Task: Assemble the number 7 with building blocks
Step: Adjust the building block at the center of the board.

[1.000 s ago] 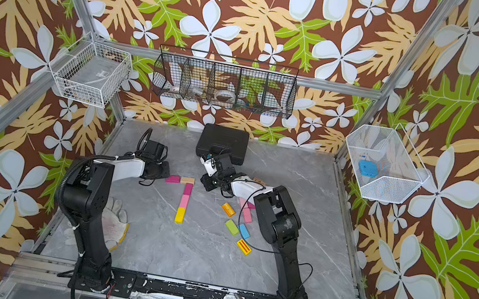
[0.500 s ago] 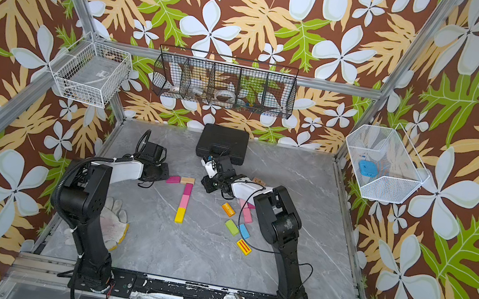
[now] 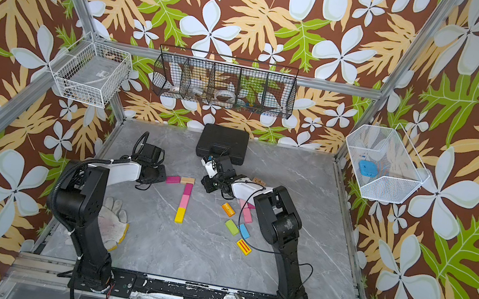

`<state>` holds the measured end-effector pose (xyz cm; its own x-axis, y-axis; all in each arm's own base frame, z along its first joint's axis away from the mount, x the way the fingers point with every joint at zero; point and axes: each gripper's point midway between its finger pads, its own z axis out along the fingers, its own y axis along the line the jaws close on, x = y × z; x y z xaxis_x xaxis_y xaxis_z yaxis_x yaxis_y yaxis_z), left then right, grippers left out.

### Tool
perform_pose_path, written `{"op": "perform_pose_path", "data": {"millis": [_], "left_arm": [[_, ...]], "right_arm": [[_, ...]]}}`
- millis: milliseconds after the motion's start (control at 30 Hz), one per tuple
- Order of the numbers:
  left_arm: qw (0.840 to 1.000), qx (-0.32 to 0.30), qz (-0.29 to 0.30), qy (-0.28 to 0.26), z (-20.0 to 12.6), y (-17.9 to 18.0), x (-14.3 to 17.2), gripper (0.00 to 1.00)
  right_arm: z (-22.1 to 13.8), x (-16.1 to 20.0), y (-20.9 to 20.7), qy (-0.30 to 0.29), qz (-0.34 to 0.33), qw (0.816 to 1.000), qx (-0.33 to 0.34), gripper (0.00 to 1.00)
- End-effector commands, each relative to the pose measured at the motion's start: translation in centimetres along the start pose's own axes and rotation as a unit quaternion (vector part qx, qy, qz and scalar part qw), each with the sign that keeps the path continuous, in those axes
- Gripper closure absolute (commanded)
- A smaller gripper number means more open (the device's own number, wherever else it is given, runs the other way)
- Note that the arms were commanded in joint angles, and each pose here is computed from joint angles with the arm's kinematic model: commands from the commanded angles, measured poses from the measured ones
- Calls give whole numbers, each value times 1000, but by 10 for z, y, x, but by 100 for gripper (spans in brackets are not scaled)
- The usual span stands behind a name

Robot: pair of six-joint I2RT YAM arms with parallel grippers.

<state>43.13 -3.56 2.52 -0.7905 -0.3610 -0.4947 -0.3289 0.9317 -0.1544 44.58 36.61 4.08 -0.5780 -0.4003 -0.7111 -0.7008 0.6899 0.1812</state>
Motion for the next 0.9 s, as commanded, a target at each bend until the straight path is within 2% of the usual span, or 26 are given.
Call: {"op": "perform_pose_path", "data": {"millis": [0,867], "left_arm": [[1000,0,7,23,1,-3,11,61],[999,24,17,29,11,-18,4,60]], "right_arm": [[-2,-10,2,-15,-3,1000,-4,73],[-1,-9,5,-11,-4,1000,-15,73]]}}
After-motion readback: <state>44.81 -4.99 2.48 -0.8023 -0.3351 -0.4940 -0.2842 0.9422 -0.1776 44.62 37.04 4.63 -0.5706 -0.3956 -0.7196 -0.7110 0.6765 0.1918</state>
